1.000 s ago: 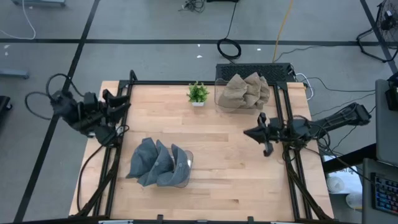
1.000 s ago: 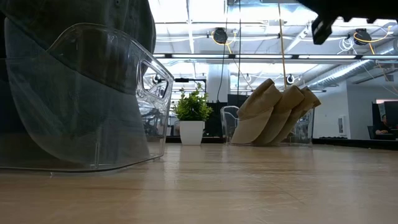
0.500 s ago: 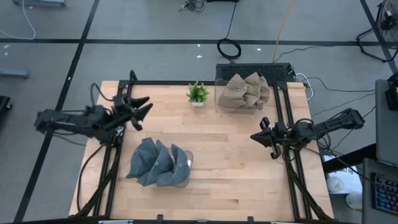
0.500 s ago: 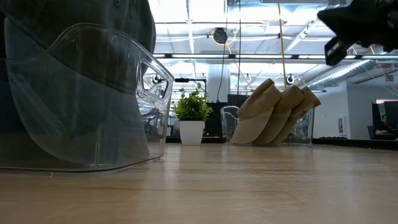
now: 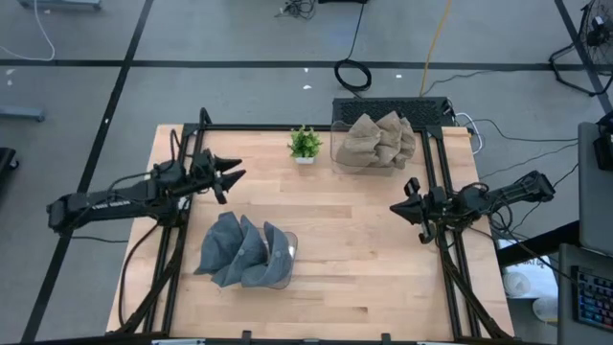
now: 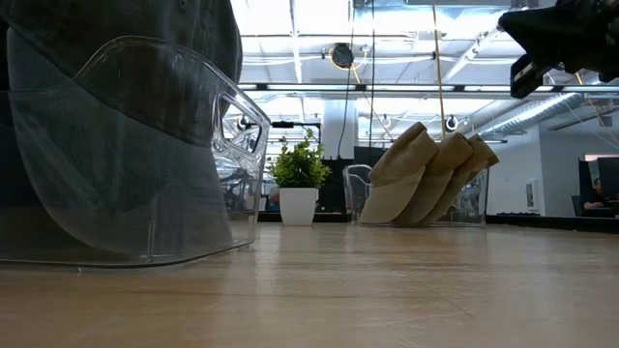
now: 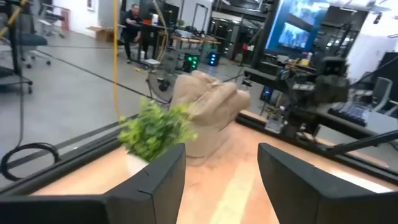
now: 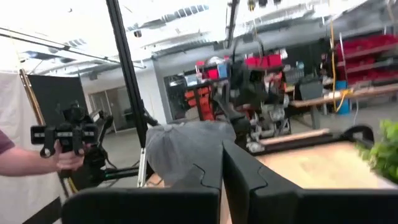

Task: Pick & Place hat
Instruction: Return to Home Position

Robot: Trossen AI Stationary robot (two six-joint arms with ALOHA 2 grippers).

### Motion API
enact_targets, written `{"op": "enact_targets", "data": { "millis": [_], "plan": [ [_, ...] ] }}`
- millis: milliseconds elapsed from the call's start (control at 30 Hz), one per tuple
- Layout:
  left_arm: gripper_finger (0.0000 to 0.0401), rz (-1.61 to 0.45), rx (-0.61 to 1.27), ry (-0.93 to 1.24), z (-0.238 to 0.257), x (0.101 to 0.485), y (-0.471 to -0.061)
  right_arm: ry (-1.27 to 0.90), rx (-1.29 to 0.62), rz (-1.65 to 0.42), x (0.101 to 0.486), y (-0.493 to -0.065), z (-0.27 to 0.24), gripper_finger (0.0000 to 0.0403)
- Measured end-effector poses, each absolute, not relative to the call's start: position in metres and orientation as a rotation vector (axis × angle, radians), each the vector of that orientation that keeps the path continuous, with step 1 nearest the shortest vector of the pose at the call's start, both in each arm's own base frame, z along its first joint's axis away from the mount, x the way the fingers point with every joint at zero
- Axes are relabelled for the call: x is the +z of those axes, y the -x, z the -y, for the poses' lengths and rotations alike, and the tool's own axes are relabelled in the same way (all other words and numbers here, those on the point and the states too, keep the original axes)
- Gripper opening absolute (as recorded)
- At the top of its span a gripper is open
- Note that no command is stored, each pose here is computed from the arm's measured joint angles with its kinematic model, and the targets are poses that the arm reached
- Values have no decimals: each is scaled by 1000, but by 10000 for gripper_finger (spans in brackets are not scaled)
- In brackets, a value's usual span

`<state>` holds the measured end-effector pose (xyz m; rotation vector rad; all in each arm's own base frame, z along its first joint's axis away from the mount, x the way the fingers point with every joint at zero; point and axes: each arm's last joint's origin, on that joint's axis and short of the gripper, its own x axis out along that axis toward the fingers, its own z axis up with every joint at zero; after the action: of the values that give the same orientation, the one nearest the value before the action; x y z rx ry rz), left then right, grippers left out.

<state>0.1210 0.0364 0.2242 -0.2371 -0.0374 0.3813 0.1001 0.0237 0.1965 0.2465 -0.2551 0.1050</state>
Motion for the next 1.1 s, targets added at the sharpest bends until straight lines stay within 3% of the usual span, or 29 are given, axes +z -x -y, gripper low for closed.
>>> {"op": "enact_targets", "data": {
  "millis": [433,767,900,1100],
  "plan": [
    [200,56,431,174,-36,178,-110,-89,55,268,197,-98,-22,0],
    [195,29,434,156,-35,168,-105,-162,-177,132,181,-100,-16,0],
    [204,-93,447,181,-34,156,-102,-204,-285,56,172,-100,-13,0],
    [211,-102,420,177,-33,157,-102,-242,-320,-4,165,-101,-13,0]
  ]
}}
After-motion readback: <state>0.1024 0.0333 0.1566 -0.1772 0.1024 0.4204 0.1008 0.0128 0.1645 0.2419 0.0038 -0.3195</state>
